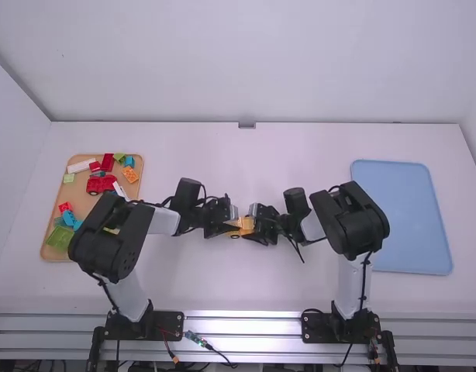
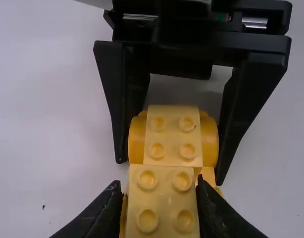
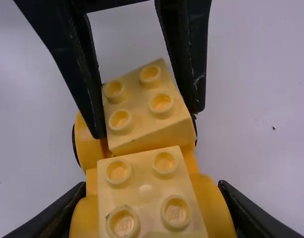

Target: Assemble lego blocks to make yellow taxi

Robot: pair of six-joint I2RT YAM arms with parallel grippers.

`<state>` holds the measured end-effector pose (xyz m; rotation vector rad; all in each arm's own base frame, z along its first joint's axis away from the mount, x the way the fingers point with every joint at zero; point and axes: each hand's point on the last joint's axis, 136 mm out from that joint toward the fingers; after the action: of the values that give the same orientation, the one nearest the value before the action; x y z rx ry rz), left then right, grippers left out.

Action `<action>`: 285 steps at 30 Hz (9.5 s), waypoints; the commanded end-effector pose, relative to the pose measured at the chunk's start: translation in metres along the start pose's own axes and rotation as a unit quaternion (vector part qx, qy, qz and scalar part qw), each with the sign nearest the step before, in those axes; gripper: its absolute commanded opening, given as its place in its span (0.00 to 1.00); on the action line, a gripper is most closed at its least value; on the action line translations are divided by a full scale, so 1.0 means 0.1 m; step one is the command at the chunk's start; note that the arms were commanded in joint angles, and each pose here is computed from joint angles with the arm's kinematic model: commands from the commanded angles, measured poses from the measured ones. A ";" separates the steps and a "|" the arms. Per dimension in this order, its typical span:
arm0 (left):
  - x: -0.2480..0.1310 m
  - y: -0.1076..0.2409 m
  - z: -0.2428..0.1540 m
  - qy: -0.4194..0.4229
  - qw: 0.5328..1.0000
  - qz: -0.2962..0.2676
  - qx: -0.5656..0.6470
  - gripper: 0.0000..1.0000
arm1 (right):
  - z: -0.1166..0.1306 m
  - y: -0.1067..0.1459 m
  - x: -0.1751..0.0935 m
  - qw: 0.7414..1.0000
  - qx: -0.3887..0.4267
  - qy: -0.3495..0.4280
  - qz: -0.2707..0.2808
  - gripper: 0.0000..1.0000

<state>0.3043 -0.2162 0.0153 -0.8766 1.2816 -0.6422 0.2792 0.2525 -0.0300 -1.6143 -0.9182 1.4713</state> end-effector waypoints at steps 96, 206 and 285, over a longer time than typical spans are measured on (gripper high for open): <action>0.26 0.51 -0.29 0.030 0.988 0.097 -0.114 0.02 | 0.01 0.08 0.01 1.000 0.018 0.001 0.011 0.43; -2.69 2.06 2.13 -0.477 0.397 0.158 -0.768 0.57 | -0.33 -0.09 -0.74 0.964 0.059 0.159 0.203 0.99; -2.37 0.59 2.13 -0.451 0.573 0.048 -0.683 0.02 | -0.78 -1.05 -1.03 0.945 0.284 0.133 -0.097 0.99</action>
<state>0.4734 0.0781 0.0778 -1.9790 0.5502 1.2047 0.3499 0.1987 0.0923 -1.3381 -0.3911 1.1707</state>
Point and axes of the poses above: each hand's point on the last joint's axis, 136 mm out from that joint toward the fingers, its own x axis out along the fingers, its own z axis along the line the jaws close on, y = z × x, and after that the axes turned 4 degrees about -x, right-handed
